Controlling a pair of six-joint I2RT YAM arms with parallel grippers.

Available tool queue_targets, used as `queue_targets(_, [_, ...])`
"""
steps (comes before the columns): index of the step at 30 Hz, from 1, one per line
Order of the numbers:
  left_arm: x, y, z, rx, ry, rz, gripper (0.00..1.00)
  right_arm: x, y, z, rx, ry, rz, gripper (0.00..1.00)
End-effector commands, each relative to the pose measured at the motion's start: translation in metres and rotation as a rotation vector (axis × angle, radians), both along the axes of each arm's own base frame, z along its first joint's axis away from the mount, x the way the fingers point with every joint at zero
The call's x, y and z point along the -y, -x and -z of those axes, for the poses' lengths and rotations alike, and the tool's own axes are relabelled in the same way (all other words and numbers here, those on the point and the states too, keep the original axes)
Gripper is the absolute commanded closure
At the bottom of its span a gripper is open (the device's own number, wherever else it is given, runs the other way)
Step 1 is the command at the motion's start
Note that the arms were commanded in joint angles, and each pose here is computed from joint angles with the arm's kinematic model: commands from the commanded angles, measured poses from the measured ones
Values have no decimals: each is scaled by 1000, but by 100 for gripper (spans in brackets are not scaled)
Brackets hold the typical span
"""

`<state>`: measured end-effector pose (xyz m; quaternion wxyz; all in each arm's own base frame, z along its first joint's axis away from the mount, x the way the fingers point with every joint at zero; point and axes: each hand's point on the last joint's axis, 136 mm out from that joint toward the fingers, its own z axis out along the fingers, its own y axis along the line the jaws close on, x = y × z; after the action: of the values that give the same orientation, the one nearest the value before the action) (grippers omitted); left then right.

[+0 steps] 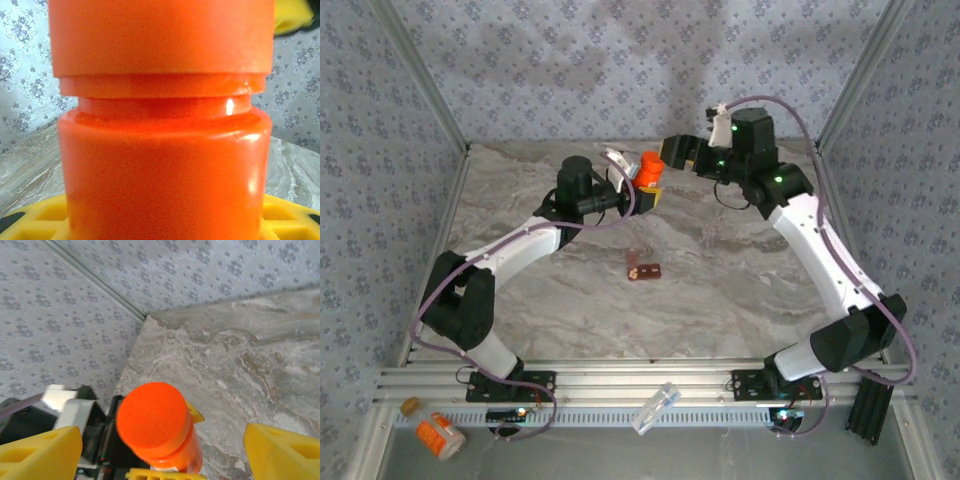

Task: Sort the pills into containers

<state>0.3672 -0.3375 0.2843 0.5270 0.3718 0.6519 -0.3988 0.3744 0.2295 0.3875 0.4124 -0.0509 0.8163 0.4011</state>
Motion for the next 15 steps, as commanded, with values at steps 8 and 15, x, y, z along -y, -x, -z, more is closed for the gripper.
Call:
queue_targets(8, [1, 26, -49, 20, 84, 220, 100, -2, 25, 6, 101, 133, -343, 15])
queue_targets(15, [6, 34, -47, -16, 68, 291, 100, -12, 22, 8, 108, 137, -410, 14])
